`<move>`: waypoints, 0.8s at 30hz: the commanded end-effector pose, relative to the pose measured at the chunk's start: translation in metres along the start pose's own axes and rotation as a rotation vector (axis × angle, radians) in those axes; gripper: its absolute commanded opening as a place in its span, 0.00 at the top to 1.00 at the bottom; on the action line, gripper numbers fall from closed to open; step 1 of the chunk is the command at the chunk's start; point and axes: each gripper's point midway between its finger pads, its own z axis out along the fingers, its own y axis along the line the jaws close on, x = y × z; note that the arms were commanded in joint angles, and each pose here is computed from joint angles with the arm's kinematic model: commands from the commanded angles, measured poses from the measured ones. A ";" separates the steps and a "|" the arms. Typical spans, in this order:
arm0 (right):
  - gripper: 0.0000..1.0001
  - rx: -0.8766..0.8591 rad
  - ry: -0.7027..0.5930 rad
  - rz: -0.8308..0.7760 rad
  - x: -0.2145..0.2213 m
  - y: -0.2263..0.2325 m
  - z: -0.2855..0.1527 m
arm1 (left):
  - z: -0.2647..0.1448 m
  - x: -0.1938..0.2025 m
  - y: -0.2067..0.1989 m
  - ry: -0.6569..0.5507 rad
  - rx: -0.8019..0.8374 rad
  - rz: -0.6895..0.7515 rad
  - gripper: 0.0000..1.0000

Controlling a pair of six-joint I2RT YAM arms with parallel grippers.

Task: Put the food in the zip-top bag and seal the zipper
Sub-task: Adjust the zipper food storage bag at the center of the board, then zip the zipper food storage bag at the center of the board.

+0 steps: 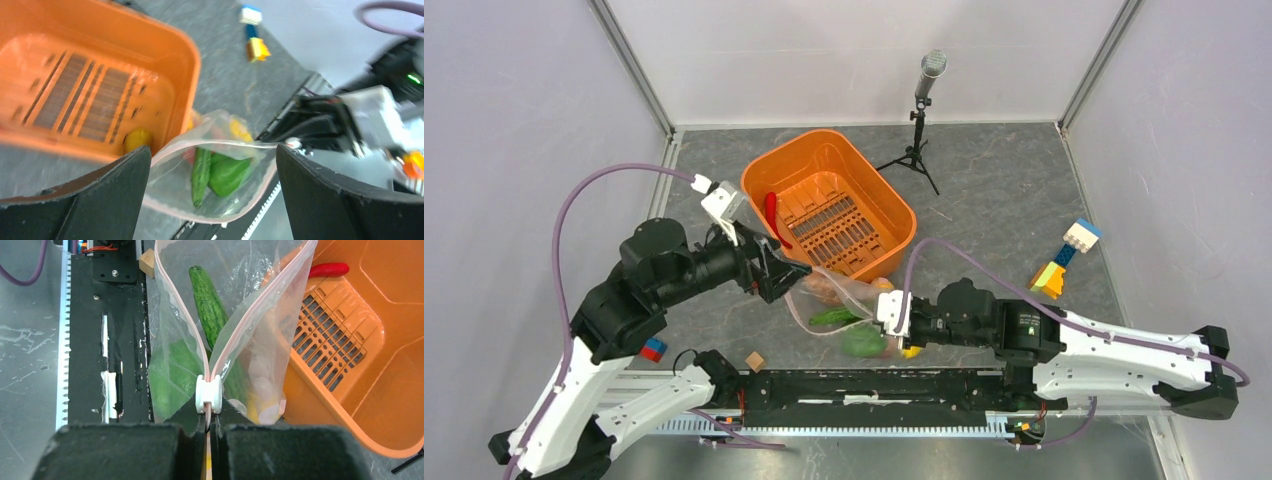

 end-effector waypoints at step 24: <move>1.00 -0.156 -0.178 -0.032 -0.053 -0.022 -0.020 | 0.077 0.049 -0.133 0.029 0.726 0.643 0.42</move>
